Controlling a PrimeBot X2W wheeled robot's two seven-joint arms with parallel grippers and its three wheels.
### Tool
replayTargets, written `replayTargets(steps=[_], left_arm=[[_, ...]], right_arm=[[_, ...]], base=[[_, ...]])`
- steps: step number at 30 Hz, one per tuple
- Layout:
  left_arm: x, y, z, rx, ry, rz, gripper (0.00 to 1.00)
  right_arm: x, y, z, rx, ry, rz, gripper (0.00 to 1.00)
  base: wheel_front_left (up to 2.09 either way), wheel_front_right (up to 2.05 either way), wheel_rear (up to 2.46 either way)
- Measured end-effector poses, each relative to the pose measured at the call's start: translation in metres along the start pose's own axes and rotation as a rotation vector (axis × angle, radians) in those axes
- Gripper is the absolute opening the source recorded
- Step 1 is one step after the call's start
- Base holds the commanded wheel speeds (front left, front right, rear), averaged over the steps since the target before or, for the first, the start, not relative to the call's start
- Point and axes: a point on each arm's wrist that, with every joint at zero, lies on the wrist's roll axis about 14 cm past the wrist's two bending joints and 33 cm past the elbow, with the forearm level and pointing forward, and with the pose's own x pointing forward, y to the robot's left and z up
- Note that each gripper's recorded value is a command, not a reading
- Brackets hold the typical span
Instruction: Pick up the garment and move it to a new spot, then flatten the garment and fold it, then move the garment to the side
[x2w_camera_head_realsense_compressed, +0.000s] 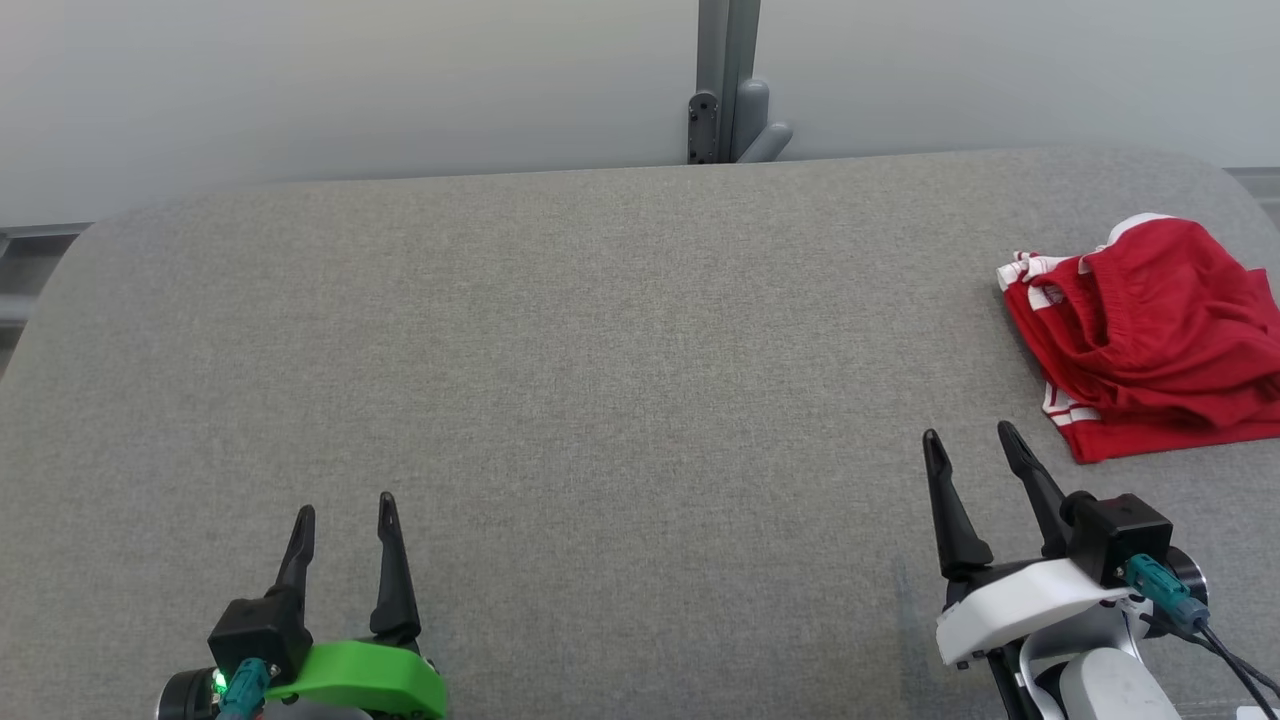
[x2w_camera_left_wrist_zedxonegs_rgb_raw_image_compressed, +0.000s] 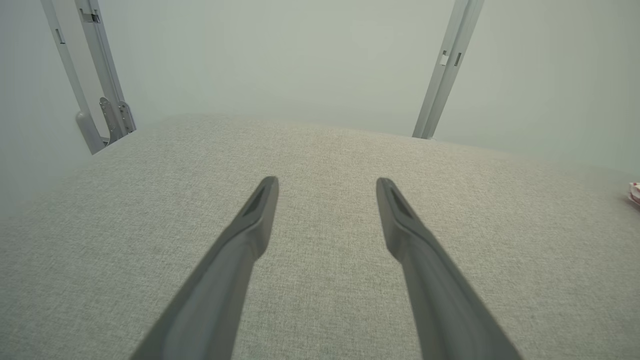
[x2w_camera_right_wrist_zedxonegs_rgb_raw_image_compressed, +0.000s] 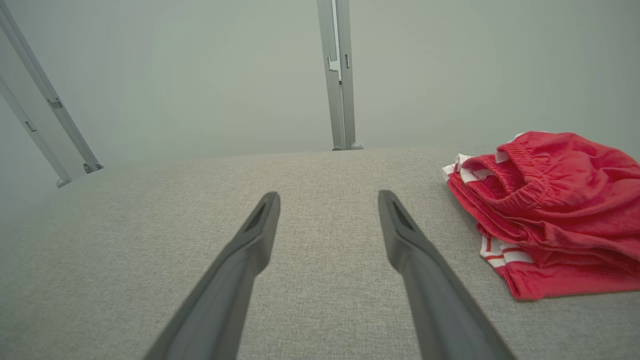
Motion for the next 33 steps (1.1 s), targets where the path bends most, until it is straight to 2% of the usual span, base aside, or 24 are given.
replayTargets(steps=[20,21,26,33], left_arm=[[-0.001,-0.001,0.0,-0.002,0.0,-0.008,1.0],[-0.001,-0.001,-0.001,-0.002,0.004,-0.008,0.0],[-0.007,0.002,-0.017,-0.005,0.056,0.004,0.0],[-0.007,0.008,-0.022,-0.131,0.093,0.034,0.0]], right_arm=[[-0.003,-0.008,0.014,0.0,-0.048,-0.025,1.0],[-0.003,-0.008,0.013,0.001,-0.047,-0.026,0.0],[-0.01,-0.009,-0.006,0.023,0.013,-0.039,0.0],[-0.012,-0.018,-0.009,0.155,0.028,-0.08,0.0]], base=[[0.0,0.0,0.0],[0.0,0.0,0.0],[0.0,0.0,0.0],[0.0,0.0,0.0]])
